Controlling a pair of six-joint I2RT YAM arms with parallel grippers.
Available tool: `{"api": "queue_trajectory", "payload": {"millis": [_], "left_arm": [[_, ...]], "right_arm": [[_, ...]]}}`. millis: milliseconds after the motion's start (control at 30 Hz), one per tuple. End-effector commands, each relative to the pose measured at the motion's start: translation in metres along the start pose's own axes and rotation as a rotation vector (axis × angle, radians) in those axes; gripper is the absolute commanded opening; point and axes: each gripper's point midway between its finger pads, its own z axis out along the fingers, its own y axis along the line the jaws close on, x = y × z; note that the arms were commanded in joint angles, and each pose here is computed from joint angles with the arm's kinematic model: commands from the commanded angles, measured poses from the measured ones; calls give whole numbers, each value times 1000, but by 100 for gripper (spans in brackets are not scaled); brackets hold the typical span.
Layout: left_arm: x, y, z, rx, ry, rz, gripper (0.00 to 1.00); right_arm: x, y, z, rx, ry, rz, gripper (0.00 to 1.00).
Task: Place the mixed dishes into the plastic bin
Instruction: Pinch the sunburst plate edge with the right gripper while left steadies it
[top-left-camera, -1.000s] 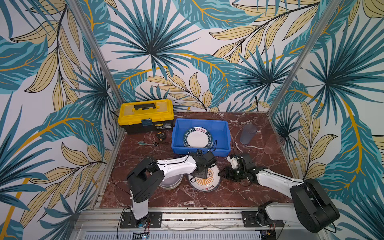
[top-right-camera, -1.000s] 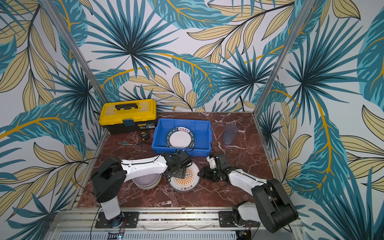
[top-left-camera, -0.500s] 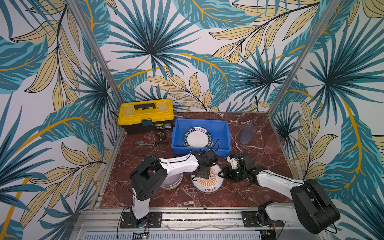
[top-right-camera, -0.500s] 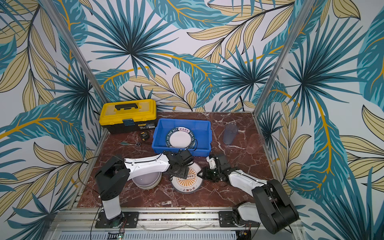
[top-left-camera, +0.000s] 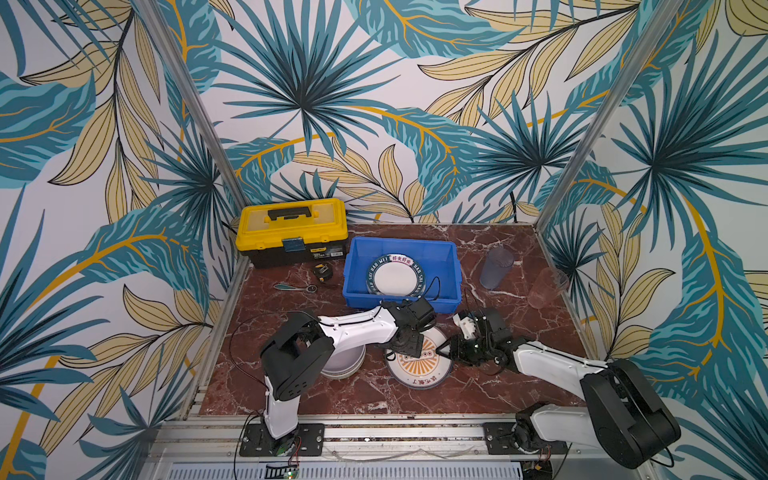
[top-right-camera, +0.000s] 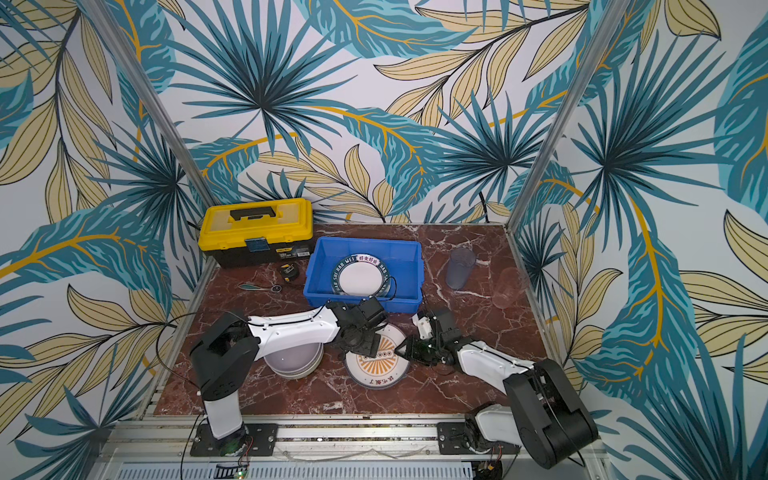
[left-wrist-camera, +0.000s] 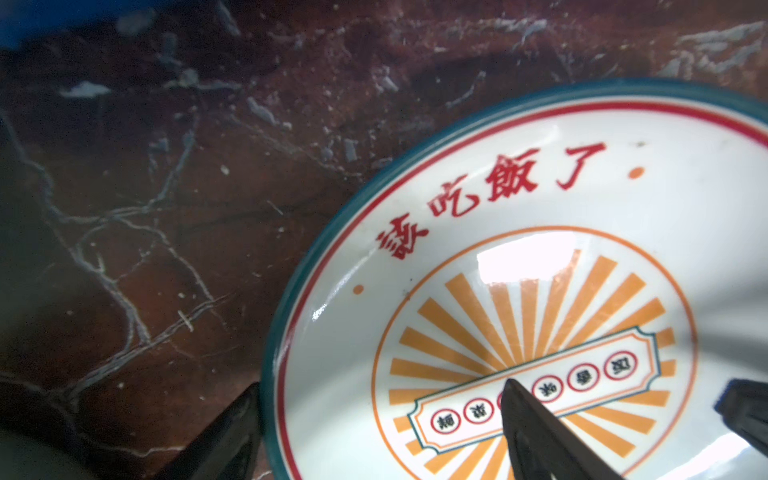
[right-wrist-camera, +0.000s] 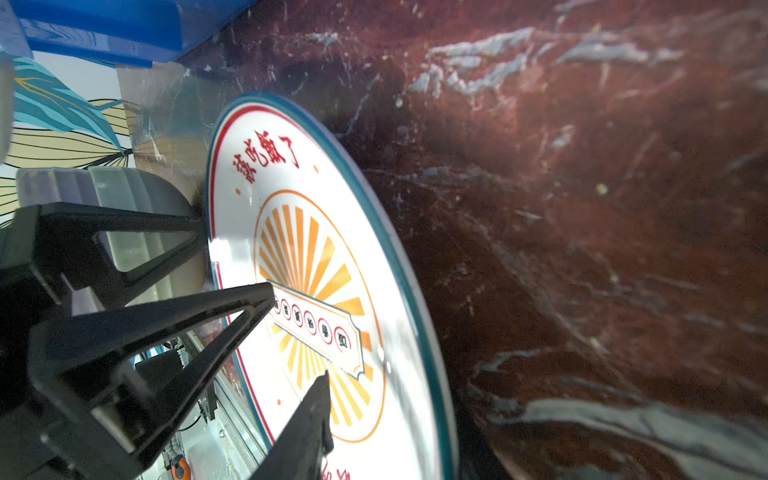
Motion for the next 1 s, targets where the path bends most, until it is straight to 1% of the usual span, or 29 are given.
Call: {"api": "queue_trajectory", "payload": {"millis": [0, 267, 300, 433, 600, 667, 833, 867, 967], "left_arm": [[-9, -20, -6, 88, -35, 10, 88], [-11, -22, -8, 108, -55, 7, 88], [-9, -27, -9, 132, -40, 8, 88], [-13, -28, -17, 145, -60, 10, 88], [-23, -30, -49, 191, -134, 31, 90], [-32, -24, -66, 181, -194, 28, 90], [-40, -11, -109, 203, -295, 17, 91], [-40, -7, -118, 208, -315, 10, 91], [-41, 11, -141, 225, -374, -26, 92]], "right_arm": [[-1, 20, -3, -99, -11, -30, 37], [-5, 35, -13, -143, -30, -49, 17], [-5, 35, -14, -140, -30, -50, 15], [-3, 35, -17, -133, -25, -55, 8], [-2, 40, -23, -129, -14, -82, 2], [-1, 44, -26, -131, -4, -102, 0], [-3, 58, -38, -144, 12, -157, 0], [1, 59, -41, -139, 32, -156, 0], [-2, 73, -51, -165, 35, -191, 0]]}}
